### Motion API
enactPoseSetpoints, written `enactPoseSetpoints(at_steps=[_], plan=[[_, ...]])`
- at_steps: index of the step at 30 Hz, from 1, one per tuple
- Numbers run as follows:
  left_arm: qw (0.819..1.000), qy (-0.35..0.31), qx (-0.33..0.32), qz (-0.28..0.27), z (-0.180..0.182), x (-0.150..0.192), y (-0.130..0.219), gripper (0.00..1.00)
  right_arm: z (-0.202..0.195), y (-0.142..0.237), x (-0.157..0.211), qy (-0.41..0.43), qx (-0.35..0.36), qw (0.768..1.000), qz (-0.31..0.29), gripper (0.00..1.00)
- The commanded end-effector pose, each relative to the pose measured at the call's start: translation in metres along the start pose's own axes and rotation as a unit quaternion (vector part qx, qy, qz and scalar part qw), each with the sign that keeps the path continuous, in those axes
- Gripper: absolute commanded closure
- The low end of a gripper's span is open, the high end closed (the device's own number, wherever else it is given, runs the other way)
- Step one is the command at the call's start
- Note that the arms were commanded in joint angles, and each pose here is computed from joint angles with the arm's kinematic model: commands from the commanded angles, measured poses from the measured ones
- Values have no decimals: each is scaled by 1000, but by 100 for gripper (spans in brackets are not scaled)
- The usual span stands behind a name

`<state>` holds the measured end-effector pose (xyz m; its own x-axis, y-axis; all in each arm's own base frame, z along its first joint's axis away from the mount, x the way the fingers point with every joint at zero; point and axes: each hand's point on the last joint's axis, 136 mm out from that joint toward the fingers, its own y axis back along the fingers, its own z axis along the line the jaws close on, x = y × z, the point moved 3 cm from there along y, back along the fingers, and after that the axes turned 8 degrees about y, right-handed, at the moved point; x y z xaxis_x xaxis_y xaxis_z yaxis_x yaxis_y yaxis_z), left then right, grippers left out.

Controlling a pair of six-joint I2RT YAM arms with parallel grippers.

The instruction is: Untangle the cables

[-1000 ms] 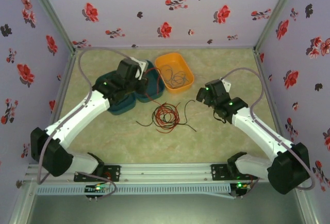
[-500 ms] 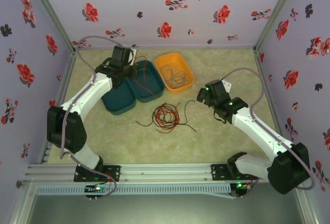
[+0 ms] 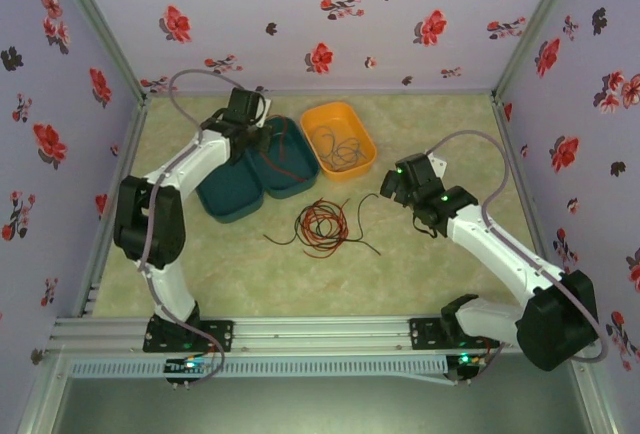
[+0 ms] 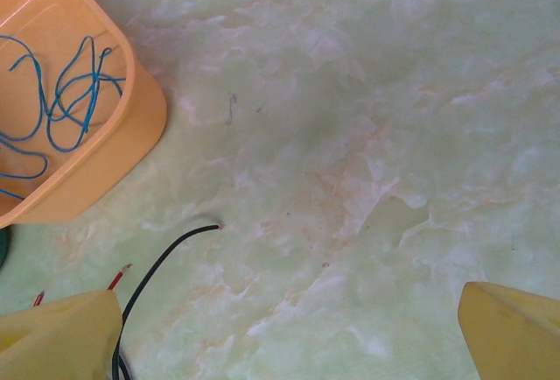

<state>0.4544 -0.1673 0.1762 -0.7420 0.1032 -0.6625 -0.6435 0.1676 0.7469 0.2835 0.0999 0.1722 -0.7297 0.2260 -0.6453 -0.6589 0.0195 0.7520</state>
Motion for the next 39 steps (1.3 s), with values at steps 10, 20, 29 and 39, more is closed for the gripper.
enactPoseSetpoints(at_steps=[10, 20, 29, 39], plan=[[995, -25, 44, 91, -10, 15, -37, 100, 1, 0, -5, -9, 6, 1000, 3, 1], [992, -15, 23, 126, -2, 26, -42, 80, 1, -2, -3, -11, 6, 1000, 3, 1], [996, -1, 29, 87, -6, 3, -11, 55, -1, -1, -5, -13, 8, 1000, -3, 1], [999, 15, 44, -1, -24, -19, 62, 24, 1, -3, -1, -4, 4, 1000, 2, 1]])
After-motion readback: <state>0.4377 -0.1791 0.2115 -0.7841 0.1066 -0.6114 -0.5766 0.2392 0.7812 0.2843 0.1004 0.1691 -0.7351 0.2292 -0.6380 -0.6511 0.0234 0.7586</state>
